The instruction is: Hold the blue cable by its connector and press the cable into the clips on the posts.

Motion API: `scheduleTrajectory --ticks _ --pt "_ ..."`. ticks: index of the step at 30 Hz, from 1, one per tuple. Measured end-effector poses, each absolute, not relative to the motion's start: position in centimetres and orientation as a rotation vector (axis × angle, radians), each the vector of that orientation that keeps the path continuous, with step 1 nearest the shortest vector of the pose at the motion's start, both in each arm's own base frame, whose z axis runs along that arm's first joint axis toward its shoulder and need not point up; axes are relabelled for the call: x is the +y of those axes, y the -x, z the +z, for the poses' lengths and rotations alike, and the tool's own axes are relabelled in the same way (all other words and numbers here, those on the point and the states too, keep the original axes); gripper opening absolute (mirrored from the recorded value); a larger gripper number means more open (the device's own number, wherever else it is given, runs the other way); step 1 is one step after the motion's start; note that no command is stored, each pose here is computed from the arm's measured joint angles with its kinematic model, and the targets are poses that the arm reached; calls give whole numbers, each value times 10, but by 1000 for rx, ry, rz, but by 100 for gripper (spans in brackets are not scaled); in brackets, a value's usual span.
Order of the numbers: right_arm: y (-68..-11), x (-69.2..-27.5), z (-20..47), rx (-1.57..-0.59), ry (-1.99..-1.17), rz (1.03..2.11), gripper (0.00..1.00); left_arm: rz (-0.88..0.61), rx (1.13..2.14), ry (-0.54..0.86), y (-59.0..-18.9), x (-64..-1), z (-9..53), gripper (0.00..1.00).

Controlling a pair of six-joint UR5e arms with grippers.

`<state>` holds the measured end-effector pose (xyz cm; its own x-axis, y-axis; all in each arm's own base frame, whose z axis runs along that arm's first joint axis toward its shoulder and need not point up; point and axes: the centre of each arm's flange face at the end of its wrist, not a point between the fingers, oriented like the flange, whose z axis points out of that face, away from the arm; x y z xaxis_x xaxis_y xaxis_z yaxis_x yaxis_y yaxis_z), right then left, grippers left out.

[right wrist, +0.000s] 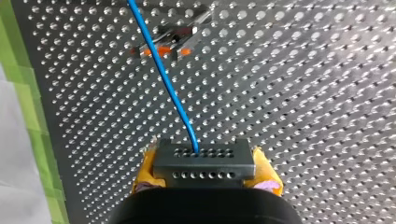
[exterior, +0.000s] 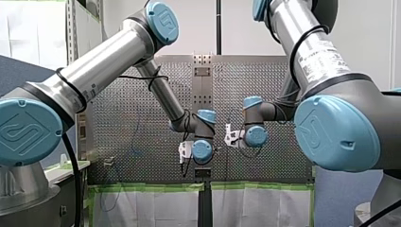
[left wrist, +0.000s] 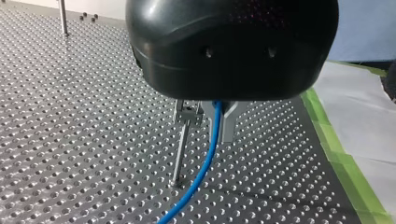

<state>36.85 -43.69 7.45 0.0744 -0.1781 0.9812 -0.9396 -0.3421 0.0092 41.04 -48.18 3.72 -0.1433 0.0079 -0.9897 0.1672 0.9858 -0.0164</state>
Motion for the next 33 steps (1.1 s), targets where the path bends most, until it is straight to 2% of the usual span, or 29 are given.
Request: scheduleTrajectory --ticks 9,18,33 --pt "-358 -445 36 -1143 -1678 1355 0 -157 1684 -114 -412 -485 39 1" --pt "-347 -465 33 -1146 -1635 1460 0 -143 1708 -132 -409 -490 22 1" --pt "-307 -498 24 -1116 -1653 1483 0 -112 1664 -71 -416 -518 36 1"
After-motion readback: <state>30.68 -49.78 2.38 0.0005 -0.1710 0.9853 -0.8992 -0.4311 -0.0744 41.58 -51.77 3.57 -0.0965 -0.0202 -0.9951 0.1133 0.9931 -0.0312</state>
